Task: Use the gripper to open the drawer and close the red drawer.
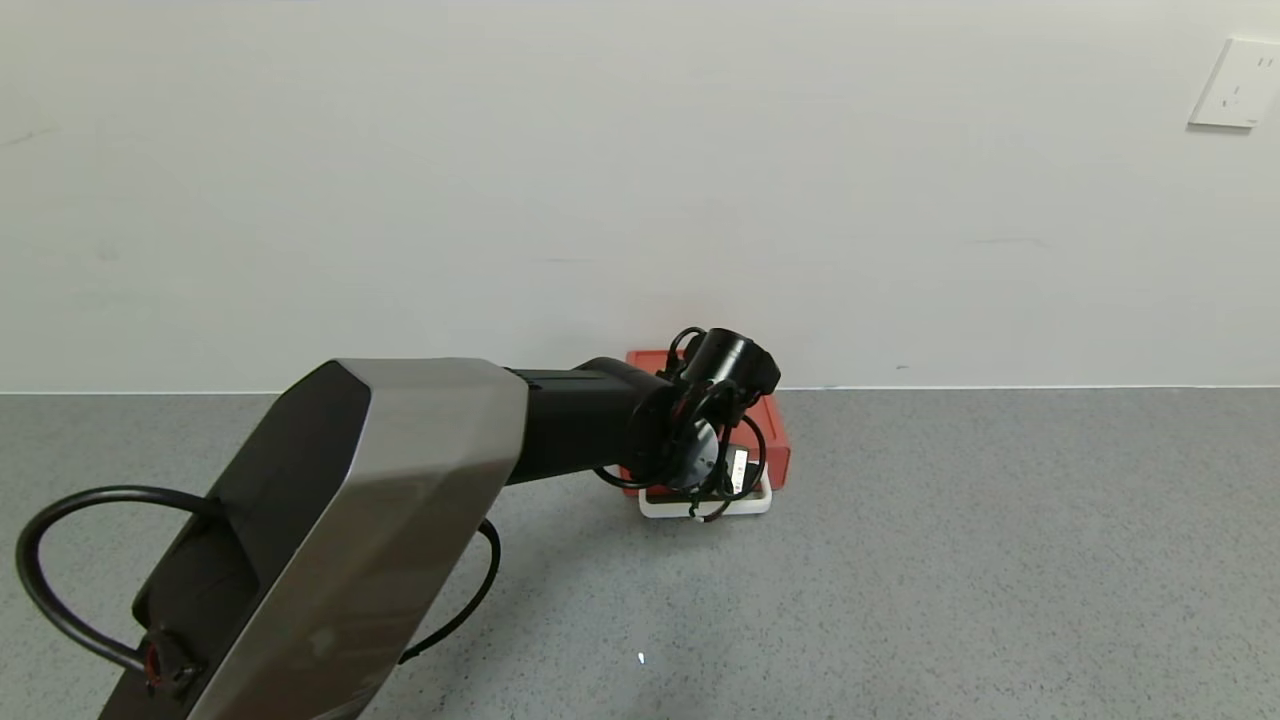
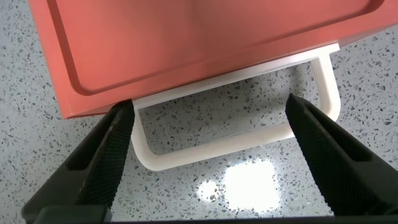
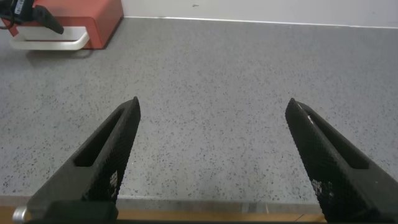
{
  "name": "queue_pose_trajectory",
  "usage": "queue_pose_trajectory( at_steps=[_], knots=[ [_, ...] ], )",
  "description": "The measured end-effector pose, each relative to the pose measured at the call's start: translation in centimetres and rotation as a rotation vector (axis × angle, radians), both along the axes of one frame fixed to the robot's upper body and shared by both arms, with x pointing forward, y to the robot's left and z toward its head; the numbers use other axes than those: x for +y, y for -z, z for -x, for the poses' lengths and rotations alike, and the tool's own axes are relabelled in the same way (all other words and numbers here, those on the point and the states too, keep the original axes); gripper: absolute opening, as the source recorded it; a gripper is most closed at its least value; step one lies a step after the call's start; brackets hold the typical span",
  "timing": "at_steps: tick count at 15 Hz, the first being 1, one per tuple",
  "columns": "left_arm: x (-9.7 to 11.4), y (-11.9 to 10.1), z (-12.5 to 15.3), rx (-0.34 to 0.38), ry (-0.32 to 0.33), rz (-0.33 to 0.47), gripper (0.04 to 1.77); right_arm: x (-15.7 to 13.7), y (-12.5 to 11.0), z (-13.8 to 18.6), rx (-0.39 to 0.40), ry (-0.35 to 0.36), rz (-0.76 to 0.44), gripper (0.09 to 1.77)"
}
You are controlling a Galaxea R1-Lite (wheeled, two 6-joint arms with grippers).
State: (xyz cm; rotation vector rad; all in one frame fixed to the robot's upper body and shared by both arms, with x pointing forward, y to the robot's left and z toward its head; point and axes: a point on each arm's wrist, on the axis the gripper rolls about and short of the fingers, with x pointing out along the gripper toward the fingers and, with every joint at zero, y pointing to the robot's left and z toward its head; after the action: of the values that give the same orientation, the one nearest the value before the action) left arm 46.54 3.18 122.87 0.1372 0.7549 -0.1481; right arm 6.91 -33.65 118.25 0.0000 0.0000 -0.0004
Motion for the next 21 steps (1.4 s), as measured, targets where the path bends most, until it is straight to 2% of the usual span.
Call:
queue_pose_trajectory(
  at_steps=[6,10,13,16,19,21],
  knots=[
    [0.0,-0.2,0.2,0.006,0.003,-0.011,1.75,0.0,0.0,0.0,0.0,0.0,0.0,1.71],
    [0.6,-1.8,1.2,0.026,0.008,-0.026,1.75,0.0,0.0,0.0,0.0,0.0,0.0,1.71],
    [1.4,-4.0,2.0,0.017,0.016,-0.008,1.75,0.0,0.0,0.0,0.0,0.0,0.0,1.71],
    [3.0,-7.3,3.3,0.011,0.045,0.018,1.75,0.0,0.0,0.0,0.0,0.0,0.0,1.71],
    [5.8,-11.1,4.5,-0.011,0.08,0.036,1.75,0.0,0.0,0.0,0.0,0.0,0.0,1.71],
    [8.3,-13.7,5.6,-0.037,0.131,0.045,1.75,0.0,0.0,0.0,0.0,0.0,0.0,1.71]
  ],
)
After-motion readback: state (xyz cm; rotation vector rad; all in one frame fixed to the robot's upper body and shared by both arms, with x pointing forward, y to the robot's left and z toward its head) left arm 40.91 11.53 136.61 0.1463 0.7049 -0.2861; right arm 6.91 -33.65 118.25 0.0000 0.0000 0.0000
